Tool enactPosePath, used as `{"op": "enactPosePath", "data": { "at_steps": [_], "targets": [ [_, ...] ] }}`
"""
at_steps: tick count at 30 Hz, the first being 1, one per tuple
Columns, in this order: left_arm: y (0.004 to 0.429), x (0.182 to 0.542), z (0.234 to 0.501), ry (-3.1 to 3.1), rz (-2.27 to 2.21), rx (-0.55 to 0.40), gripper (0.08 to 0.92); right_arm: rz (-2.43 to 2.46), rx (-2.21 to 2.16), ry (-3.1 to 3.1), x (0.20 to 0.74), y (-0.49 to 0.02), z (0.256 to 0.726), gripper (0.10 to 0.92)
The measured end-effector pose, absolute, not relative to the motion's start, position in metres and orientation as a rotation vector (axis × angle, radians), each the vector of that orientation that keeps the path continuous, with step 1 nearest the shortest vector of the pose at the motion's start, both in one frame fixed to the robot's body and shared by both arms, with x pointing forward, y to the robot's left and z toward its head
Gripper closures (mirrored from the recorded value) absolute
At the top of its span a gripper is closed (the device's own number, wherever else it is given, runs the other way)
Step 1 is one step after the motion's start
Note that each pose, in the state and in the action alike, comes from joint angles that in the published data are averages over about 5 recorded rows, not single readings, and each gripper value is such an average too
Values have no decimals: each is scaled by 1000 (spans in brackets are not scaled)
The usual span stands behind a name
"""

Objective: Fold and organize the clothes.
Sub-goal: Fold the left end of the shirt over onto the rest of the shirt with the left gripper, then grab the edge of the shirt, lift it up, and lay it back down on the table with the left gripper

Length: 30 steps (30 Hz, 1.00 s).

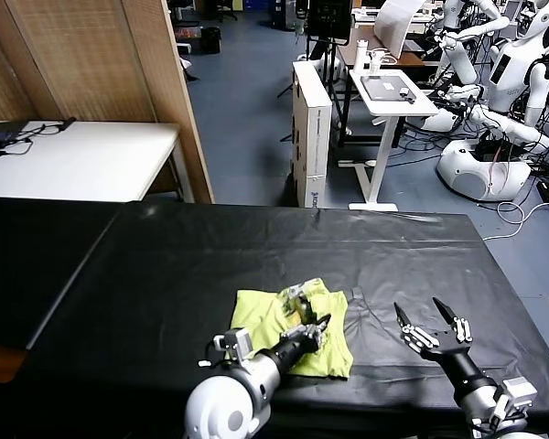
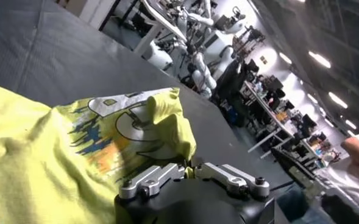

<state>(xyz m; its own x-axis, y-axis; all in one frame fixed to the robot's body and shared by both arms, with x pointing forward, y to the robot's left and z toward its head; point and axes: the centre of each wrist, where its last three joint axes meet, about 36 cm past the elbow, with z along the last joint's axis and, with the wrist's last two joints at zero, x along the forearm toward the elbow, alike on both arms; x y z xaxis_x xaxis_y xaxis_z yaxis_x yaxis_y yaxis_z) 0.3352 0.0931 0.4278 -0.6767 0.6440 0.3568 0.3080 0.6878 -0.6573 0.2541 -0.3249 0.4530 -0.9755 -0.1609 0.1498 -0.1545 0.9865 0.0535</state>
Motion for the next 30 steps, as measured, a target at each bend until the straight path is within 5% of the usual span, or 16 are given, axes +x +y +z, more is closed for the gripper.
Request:
{"op": "enactPosePath", "data": {
  "at_steps": [4, 15, 30],
  "targets": [
    [91, 333, 423, -2319, 744, -734, 750, -47, 261, -2971, 254, -324, 453, 115],
    [88, 326, 443, -2366, 745, -751, 134, 43, 385, -2916, 259, -319, 451, 115],
    [181, 319, 453, -2675, 434, -562, 93, 216, 543, -2845, 303, -280, 410, 115]
  ]
}}
